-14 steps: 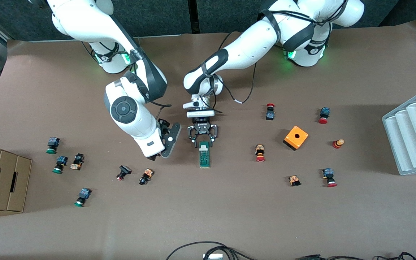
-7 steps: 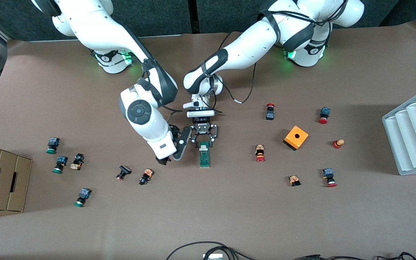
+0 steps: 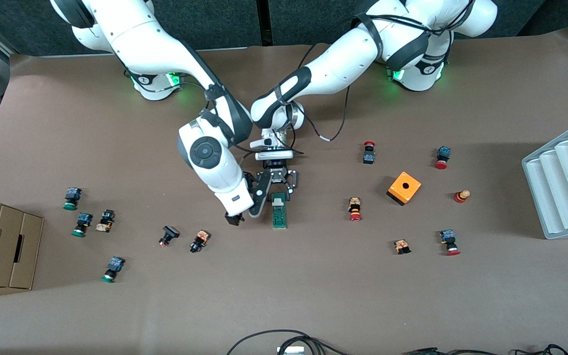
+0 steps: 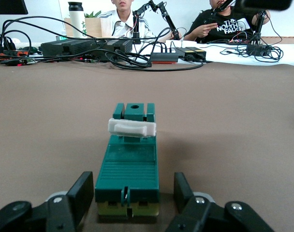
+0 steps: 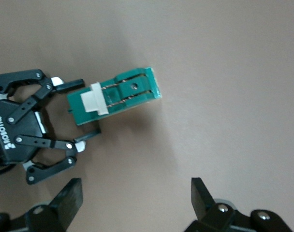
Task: Close load switch with both arms
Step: 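Reach the right gripper toward the white lever while the left gripper holds, then lower the right gripper onto the white lever and close it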
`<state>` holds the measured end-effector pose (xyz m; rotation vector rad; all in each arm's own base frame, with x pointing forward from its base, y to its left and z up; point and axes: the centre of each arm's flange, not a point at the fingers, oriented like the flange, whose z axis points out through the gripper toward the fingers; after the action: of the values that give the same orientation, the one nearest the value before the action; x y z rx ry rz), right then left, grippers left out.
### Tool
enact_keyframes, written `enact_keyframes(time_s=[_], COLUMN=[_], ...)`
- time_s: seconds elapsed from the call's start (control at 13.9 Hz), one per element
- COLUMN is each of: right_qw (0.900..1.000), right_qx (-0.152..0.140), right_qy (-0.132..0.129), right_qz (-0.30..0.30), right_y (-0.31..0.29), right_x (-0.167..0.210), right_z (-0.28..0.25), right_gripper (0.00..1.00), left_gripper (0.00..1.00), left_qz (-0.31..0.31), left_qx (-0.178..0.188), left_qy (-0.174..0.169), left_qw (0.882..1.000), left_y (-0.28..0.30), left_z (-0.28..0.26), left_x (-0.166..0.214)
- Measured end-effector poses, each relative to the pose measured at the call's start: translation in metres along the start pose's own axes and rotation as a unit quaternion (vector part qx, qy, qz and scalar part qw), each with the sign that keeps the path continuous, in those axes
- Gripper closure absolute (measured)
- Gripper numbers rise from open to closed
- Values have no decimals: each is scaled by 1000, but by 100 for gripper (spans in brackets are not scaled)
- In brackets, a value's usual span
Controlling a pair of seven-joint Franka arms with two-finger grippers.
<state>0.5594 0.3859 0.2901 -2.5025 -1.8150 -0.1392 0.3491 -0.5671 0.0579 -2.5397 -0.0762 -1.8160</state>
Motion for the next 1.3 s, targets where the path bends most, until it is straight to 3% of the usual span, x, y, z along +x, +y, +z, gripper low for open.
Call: enact_keyframes(time_s=[1.3], right_qw=[999], right_qx=[-14], right_qy=[5], right_qz=[-37], right_y=[-29], right_x=[41], right_z=[34], right_gripper=[0], left_gripper=[26], left_qz=[1], left_qx=[1], left_qy=[3], left_qw=[1000], left_y=[0], left_z=[0], left_x=[-1])
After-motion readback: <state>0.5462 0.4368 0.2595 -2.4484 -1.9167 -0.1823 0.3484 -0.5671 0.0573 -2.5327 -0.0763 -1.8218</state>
